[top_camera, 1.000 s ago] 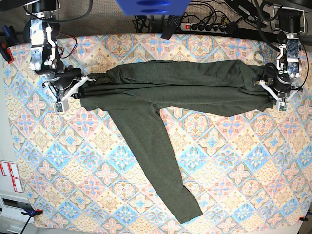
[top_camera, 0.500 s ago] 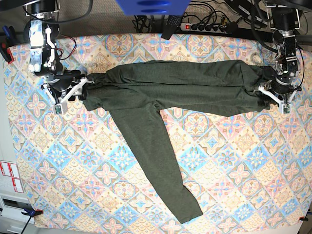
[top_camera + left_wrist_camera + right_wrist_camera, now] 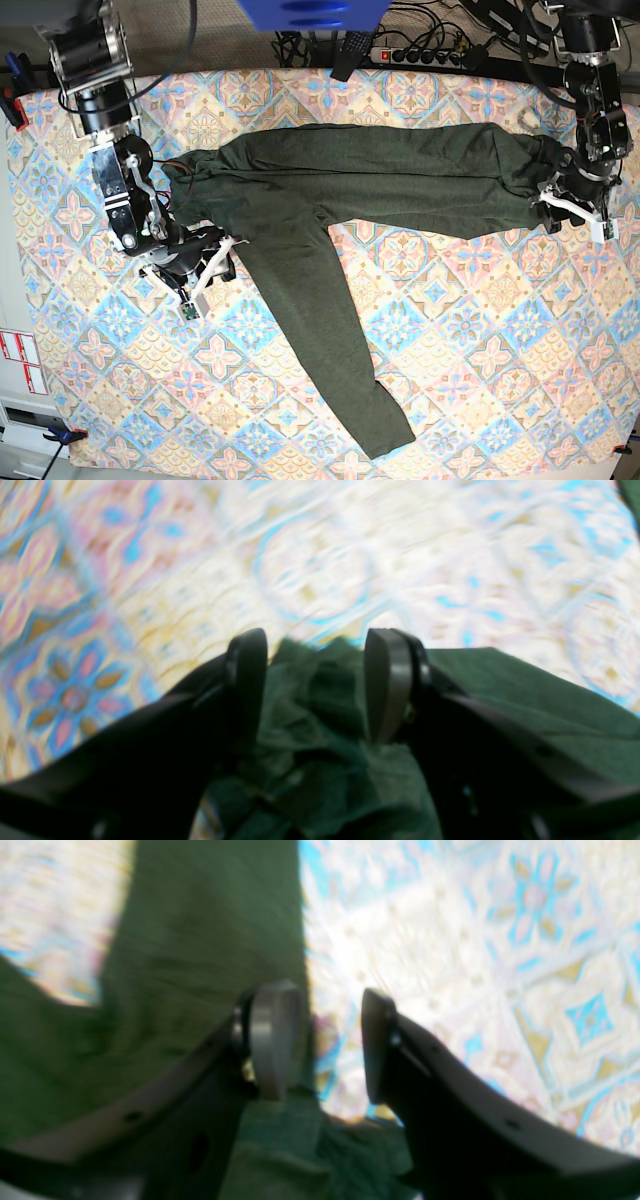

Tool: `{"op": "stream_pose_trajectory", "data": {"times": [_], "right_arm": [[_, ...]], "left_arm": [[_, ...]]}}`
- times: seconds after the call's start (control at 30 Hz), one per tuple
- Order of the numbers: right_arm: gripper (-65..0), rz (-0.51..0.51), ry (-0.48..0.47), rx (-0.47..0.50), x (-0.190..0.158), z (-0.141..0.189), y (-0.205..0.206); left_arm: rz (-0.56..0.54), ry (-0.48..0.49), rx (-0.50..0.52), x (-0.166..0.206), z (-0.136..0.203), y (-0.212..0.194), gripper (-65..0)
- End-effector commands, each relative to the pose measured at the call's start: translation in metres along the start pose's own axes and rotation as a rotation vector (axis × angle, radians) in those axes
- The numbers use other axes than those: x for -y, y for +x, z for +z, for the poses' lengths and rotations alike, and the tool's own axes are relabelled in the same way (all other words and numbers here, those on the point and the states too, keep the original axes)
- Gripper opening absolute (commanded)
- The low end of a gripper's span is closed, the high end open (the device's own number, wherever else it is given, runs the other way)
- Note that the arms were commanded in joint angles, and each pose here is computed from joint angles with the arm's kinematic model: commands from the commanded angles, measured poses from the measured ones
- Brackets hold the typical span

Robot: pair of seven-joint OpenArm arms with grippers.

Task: Fold the T-shirt properly
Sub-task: 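Grasp the hanging sleeve with the right gripper and fold it onto the shirt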

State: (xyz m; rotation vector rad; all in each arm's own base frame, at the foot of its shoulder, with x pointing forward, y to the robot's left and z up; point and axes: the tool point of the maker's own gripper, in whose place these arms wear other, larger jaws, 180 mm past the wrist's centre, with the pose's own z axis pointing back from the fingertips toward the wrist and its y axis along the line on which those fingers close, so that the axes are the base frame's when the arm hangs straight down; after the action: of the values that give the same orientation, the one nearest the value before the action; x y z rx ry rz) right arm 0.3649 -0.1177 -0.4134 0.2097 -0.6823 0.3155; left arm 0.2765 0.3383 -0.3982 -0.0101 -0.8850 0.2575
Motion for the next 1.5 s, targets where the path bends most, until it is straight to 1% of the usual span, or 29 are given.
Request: {"op": "stream_pose_trajectory", "data": {"times": [0.0,0.17,0.23,0.4,0.47,0.53,0.63,0.73,0.8,1.03,1.33,1.47], "right_arm": [[-40.9,-0.003,0.015,0.053,-0.004,-0.003,0.024],[-40.9,-0.056,0.032,0.035,-0.011,-0.025,0.039],[-40.9,-0.066,0.028,0.035,-0.009,-0.030,0.047],[-40.9,-0.091,0.056,0.061,-0.023,-0.042,0.072],[-40.9,-0.107,0.054,0.070,-0.023,-0.047,0.073],[-40.9,-0.128,0.039,0.058,-0.015,-0.054,0.064],[-40.9,-0.156,0.021,0.035,-0.008,-0.063,0.047],[-40.9,-0.169,0.000,0.061,0.003,-0.066,0.055],[-40.9,-0.178,-0.010,0.070,0.007,-0.068,0.053],[-40.9,-0.201,-0.029,0.056,0.015,-0.074,0.040],[-40.9,-0.206,0.018,0.056,-0.014,-0.082,0.043],[-40.9,-0.148,0.014,0.042,-0.026,-0.086,0.042]], "left_arm": [[-0.012,-0.017,0.054,0.002,0.004,0.020,-33.4],[-0.018,-0.070,0.095,0.020,0.017,0.031,-33.4],[-0.014,-0.102,0.126,0.036,0.022,0.037,-33.4],[-0.014,-0.139,0.181,0.058,0.039,0.045,-33.4],[-0.004,-0.150,0.197,0.065,0.042,0.047,-33.4],[-0.004,-0.152,0.164,0.067,0.043,0.040,-33.4],[-0.009,-0.158,0.152,0.069,0.045,0.038,-33.4],[-0.014,-0.163,0.152,0.071,0.047,0.038,-33.4],[-0.015,-0.161,0.143,0.070,0.049,0.033,-33.4],[-0.023,-0.169,0.146,0.074,0.052,0.033,-33.4],[-0.025,-0.171,0.143,0.075,0.052,0.032,-33.4],[-0.024,-0.169,0.140,0.074,0.052,0.032,-33.4]]}}
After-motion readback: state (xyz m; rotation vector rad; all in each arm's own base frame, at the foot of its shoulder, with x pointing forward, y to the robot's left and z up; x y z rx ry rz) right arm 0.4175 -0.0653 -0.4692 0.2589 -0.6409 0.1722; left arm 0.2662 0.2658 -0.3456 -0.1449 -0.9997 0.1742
